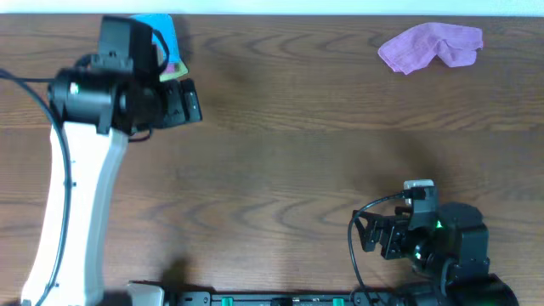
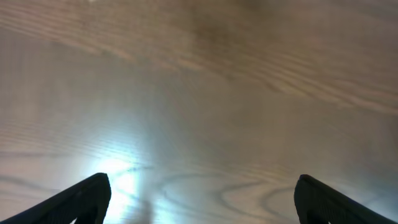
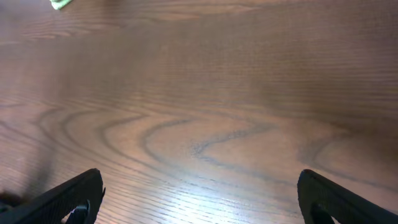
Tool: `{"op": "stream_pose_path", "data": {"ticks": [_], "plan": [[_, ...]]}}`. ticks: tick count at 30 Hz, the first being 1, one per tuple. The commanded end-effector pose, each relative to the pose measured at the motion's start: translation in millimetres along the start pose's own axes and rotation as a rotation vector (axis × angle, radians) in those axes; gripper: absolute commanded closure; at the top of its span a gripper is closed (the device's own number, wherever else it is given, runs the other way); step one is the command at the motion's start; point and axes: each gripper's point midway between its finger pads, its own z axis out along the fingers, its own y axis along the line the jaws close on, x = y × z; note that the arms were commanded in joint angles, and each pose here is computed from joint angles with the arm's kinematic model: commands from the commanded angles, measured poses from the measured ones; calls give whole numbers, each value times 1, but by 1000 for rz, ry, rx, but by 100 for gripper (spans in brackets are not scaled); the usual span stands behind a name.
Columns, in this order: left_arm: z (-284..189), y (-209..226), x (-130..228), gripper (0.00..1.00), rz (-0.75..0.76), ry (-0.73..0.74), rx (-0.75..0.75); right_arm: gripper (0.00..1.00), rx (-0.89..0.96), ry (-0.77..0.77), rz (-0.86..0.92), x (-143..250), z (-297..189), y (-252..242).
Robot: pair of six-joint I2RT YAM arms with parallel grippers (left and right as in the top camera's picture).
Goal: Fold the cloth
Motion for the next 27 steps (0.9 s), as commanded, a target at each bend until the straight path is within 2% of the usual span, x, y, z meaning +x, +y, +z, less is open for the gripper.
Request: {"op": "stream_pose_path", "data": {"ticks": [1, 9, 16, 20, 27], "plan": [[-5, 8, 14, 5, 43, -57, -13, 1, 3, -3, 21, 0, 0, -2], [3, 27, 69, 5, 82, -259, 56, 1, 3, -3, 21, 0, 0, -2], [3, 46, 107, 5, 228, -457, 62, 1, 3, -3, 21, 0, 0, -2], [7, 58, 123, 5, 302, -512, 28, 1, 3, -3, 21, 1, 0, -2], [25, 75, 141, 5, 317, -577, -28, 1, 3, -3, 21, 0, 0, -2]]}}
